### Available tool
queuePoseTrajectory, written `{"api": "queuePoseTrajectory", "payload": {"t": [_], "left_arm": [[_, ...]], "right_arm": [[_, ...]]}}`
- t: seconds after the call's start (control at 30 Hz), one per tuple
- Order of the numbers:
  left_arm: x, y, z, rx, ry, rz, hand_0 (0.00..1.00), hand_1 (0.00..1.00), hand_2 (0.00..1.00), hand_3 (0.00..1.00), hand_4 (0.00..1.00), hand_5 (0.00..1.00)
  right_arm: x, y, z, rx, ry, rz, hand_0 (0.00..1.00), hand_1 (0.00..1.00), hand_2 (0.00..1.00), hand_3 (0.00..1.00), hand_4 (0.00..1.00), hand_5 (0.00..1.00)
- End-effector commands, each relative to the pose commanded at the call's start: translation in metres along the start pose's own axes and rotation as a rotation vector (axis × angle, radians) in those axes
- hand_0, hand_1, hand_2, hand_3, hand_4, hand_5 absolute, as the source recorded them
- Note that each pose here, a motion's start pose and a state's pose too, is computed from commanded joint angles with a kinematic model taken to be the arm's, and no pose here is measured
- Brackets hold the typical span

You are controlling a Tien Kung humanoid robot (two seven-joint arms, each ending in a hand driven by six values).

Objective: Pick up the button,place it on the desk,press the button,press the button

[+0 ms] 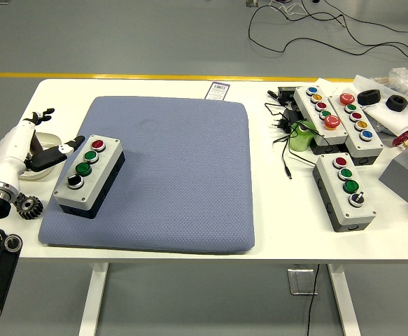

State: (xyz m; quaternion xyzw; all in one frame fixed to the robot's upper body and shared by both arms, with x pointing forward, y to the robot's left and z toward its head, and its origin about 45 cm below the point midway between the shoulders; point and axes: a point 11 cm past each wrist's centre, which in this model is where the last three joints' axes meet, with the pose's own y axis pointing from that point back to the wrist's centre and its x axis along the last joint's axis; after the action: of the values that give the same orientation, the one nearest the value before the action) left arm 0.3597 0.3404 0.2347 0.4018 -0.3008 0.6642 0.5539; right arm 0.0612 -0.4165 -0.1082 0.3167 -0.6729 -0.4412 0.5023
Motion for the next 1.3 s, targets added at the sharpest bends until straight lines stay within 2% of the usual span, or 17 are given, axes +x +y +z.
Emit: {"api": "queuePoseTrajectory", "payload": {"t": [0.1, 0.13, 0.4, 0.57, 0.9, 0.93, 1.1, 1.13, 1.3], "left_arm": [[-0.001, 0.000, 0.000, 0.014, -0.006, -0.004, 0.933, 0.991, 0.981, 0.998, 0.993, 0.773], [-0.006, 0.001, 0.002, 0.034, -0.016, -0.020, 0.977, 0.998, 0.998, 0.998, 0.998, 0.770], [-0.038, 0.008, 0.012, 0.086, -0.072, -0.138, 0.998, 0.998, 0.998, 0.998, 0.998, 0.772], [-0.047, 0.009, 0.013, 0.111, -0.100, -0.182, 0.998, 0.998, 0.998, 0.998, 0.998, 0.776], [-0.063, 0.007, 0.018, 0.196, -0.171, -0.269, 0.998, 0.998, 0.998, 0.998, 0.998, 0.756], [-0.065, 0.007, 0.019, 0.203, -0.180, -0.279, 0.933, 0.998, 0.998, 0.998, 0.998, 0.570], [-0.075, 0.004, 0.033, 0.172, -0.226, -0.339, 0.933, 0.998, 0.998, 0.998, 0.998, 0.570], [-0.076, 0.004, 0.035, 0.167, -0.231, -0.344, 0.843, 0.998, 0.998, 0.998, 0.998, 0.493], [-0.080, 0.000, 0.046, 0.139, -0.266, -0.377, 0.843, 0.998, 0.998, 0.998, 0.998, 0.493]], "right_arm": [[0.000, 0.000, 0.000, 0.000, 0.000, 0.000, 0.695, 0.694, 0.744, 0.623, 0.489, 0.318], [0.000, 0.000, 0.000, 0.000, 0.000, -0.001, 0.694, 0.693, 0.743, 0.623, 0.489, 0.317], [-0.001, 0.000, 0.000, 0.001, 0.005, -0.002, 0.694, 0.693, 0.742, 0.623, 0.488, 0.315], [-0.001, 0.000, -0.001, 0.003, 0.006, -0.003, 0.692, 0.693, 0.741, 0.623, 0.487, 0.316], [-0.001, 0.000, -0.003, 0.007, 0.010, -0.005, 0.692, 0.693, 0.741, 0.623, 0.487, 0.316], [-0.001, 0.001, -0.003, 0.007, 0.010, -0.005, 0.690, 0.692, 0.740, 0.622, 0.487, 0.317], [-0.001, 0.001, -0.004, 0.009, 0.014, -0.003, 0.690, 0.692, 0.740, 0.622, 0.487, 0.317], [-0.001, 0.001, -0.004, 0.009, 0.014, -0.003, 0.690, 0.692, 0.740, 0.622, 0.487, 0.317], [0.000, 0.000, -0.004, 0.011, 0.016, -0.001, 0.690, 0.692, 0.740, 0.622, 0.487, 0.317]]}}
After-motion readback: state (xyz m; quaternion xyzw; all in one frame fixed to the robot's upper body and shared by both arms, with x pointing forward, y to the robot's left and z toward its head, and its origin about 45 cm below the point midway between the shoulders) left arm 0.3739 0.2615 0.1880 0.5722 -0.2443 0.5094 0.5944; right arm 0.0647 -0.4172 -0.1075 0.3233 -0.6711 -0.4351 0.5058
